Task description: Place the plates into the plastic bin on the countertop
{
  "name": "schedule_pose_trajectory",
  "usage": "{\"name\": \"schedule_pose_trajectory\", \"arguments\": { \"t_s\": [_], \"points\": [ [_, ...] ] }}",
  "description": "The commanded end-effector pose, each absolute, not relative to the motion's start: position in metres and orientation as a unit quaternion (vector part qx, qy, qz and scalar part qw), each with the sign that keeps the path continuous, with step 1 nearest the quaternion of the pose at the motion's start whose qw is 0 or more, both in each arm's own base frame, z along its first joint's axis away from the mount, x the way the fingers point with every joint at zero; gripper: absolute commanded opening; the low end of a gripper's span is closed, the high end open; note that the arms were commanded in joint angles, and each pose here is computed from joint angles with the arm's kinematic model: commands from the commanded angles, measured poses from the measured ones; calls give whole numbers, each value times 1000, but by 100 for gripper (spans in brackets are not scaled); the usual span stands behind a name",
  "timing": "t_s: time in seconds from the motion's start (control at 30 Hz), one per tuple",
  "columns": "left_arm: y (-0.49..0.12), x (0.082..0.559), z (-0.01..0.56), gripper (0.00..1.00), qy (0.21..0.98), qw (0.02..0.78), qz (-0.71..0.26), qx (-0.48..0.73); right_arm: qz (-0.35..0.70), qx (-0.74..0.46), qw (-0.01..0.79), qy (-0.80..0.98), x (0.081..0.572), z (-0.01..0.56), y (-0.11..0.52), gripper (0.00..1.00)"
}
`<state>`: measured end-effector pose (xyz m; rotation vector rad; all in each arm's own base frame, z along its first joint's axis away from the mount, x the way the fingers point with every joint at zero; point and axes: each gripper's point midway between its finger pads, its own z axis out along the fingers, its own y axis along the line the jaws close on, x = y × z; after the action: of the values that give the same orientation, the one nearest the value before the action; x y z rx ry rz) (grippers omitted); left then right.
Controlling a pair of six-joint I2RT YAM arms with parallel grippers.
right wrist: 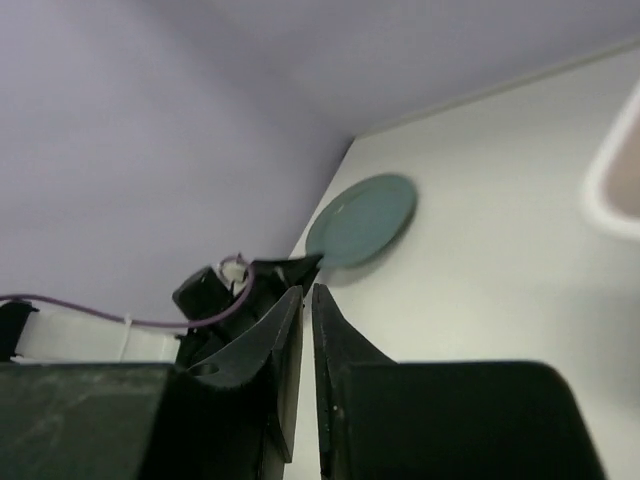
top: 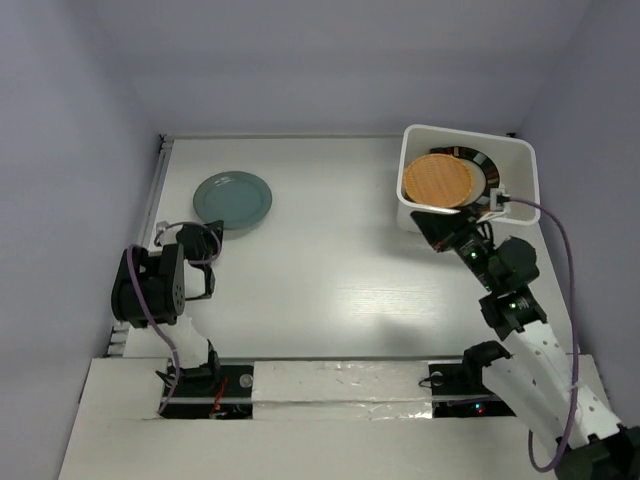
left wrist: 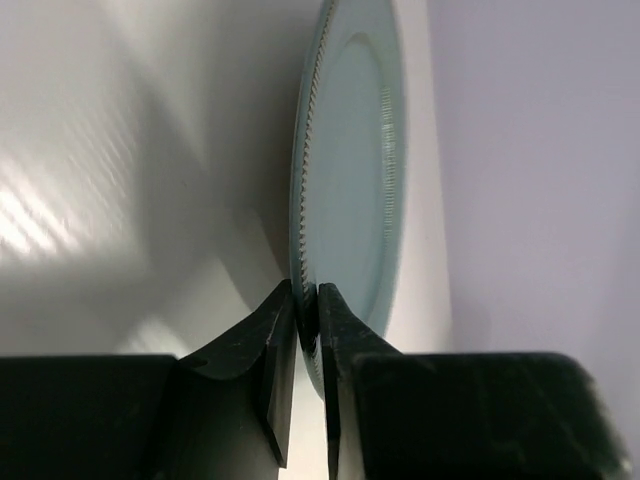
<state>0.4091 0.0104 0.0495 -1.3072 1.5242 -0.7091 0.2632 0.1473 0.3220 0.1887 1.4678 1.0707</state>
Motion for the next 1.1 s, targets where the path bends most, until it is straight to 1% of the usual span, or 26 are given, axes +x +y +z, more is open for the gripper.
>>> {"name": "schedule_pose_trajectory", "arguments": {
  "t_s": [0.0, 0.03, 0.1, 0.13, 0.2, 0.23, 0.27, 0.3, 0.33, 0.37, 0.43, 0.47, 0.5, 0.53, 0.6, 0.67, 0.7, 0.73, 0.8, 0.87, 0.9, 0.97, 1.07],
  "points": [
    [6, 403, 126, 0, 576, 574, -347, -468, 507, 57, 590, 626, 256, 323, 186, 14],
    [-1, 395, 126, 0, 581, 570, -358, -457, 509, 57, 573, 640, 261, 311, 199, 14],
    [-12, 384, 135, 0, 579, 568, -386, -439, 529, 45, 552, 643, 255, 305, 226, 15],
    [-15, 375, 134, 0, 579, 567, -394, -434, 531, 47, 531, 659, 258, 289, 240, 23],
    [-23, 366, 140, 0, 580, 564, -413, -419, 543, 49, 520, 658, 259, 284, 257, 36],
    [-26, 359, 137, 0, 584, 560, -414, -417, 553, 46, 502, 663, 253, 278, 271, 51],
    [-29, 356, 137, 0, 587, 556, -420, -412, 546, 51, 487, 680, 257, 260, 281, 60],
    [-31, 352, 143, 0, 585, 560, -426, -403, 551, 55, 487, 675, 259, 260, 287, 66],
    [-34, 346, 141, 0, 587, 557, -429, -401, 559, 58, 475, 678, 256, 255, 296, 77],
    [-37, 343, 142, 0, 589, 555, -434, -396, 551, 63, 461, 693, 261, 237, 305, 82],
    [-41, 335, 150, 0, 584, 557, -447, -385, 554, 81, 456, 691, 267, 230, 315, 90],
    [-45, 331, 152, 0, 587, 554, -455, -376, 557, 84, 453, 692, 270, 228, 322, 92],
    [-48, 326, 161, 0, 581, 560, -465, -364, 554, 85, 441, 701, 273, 212, 333, 94],
    [-51, 323, 159, 0, 587, 553, -466, -363, 555, 95, 435, 702, 277, 206, 336, 95],
    [-57, 314, 170, 0, 585, 557, -480, -342, 565, 108, 428, 697, 280, 201, 346, 95],
    [-62, 306, 166, 0, 595, 545, -483, -339, 565, 130, 411, 704, 283, 181, 352, 96],
    [-63, 301, 178, 0, 588, 556, -489, -326, 569, 139, 410, 699, 286, 180, 353, 96],
    [-64, 298, 173, 0, 597, 548, -485, -330, 563, 146, 401, 708, 288, 167, 355, 96],
    [-66, 292, 186, 0, 590, 563, -487, -313, 558, 157, 395, 712, 292, 158, 358, 96],
    [-68, 289, 186, 0, 599, 557, -484, -310, 558, 165, 387, 716, 295, 146, 362, 96],
    [-69, 285, 195, 0, 593, 564, -490, -300, 565, 167, 388, 709, 297, 148, 364, 97],
    [-75, 280, 196, 0, 597, 555, -500, -293, 569, 167, 384, 708, 300, 144, 370, 100],
    [-81, 274, 202, 0, 598, 543, -517, -283, 588, 150, 389, 693, 299, 155, 376, 100]
  ]
}}
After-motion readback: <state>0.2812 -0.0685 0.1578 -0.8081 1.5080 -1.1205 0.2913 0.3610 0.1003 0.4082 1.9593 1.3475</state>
